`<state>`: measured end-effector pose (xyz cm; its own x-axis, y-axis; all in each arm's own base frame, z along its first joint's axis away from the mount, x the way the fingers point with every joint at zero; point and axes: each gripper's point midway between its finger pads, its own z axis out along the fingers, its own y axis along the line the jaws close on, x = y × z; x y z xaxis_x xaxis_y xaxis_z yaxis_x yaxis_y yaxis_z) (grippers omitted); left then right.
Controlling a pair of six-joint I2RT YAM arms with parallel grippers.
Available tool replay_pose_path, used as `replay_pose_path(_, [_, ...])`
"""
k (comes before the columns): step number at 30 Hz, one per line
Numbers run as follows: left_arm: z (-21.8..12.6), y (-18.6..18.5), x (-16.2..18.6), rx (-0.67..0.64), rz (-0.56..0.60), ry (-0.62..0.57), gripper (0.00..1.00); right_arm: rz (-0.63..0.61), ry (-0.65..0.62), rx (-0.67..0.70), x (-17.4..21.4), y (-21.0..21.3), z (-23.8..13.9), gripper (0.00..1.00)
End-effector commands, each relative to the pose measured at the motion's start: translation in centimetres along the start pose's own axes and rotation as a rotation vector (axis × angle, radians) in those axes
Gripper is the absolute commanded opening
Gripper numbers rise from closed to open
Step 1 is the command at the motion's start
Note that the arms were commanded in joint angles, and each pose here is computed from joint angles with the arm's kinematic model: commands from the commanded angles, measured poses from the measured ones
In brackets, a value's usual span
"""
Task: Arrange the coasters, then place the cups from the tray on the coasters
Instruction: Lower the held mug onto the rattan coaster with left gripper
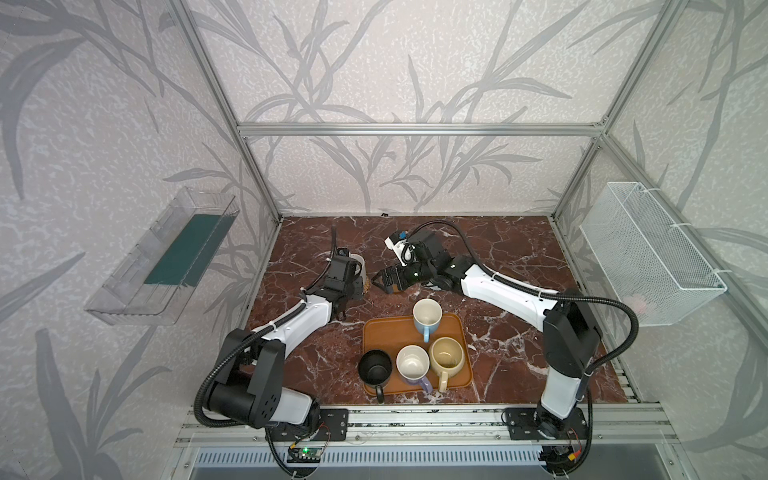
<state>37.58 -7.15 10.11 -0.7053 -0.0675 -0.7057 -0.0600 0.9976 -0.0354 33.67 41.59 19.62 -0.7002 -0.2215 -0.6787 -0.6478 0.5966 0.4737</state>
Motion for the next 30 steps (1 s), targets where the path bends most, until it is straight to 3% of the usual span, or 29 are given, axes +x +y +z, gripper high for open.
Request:
replay_pose_path(1, [-0.2,-0.1,-2.3,0.008,-0.026,-0.093,0.0,0.002,0.023,-0.011,0.5,-0.1,0.4,0.99])
replay_pose_path(14, [0.0,0.7,-0.2,-0.001,-0.042,-0.021,0.01,0.001,0.064,-0.011,1.1,0.0,0.1,1.0])
replay_pose_path(20, [0.2,0.5,0.6,0.015,-0.05,0.023,0.16,-0.001,0.074,-0.005,1.2,0.1,-0.3,0.99])
replay_pose_path(30, [-0.1,1.5,1.3,-0.034,-0.028,0.06,0.26,0.019,0.118,-0.016,1.7,0.4,-0.4,0.99])
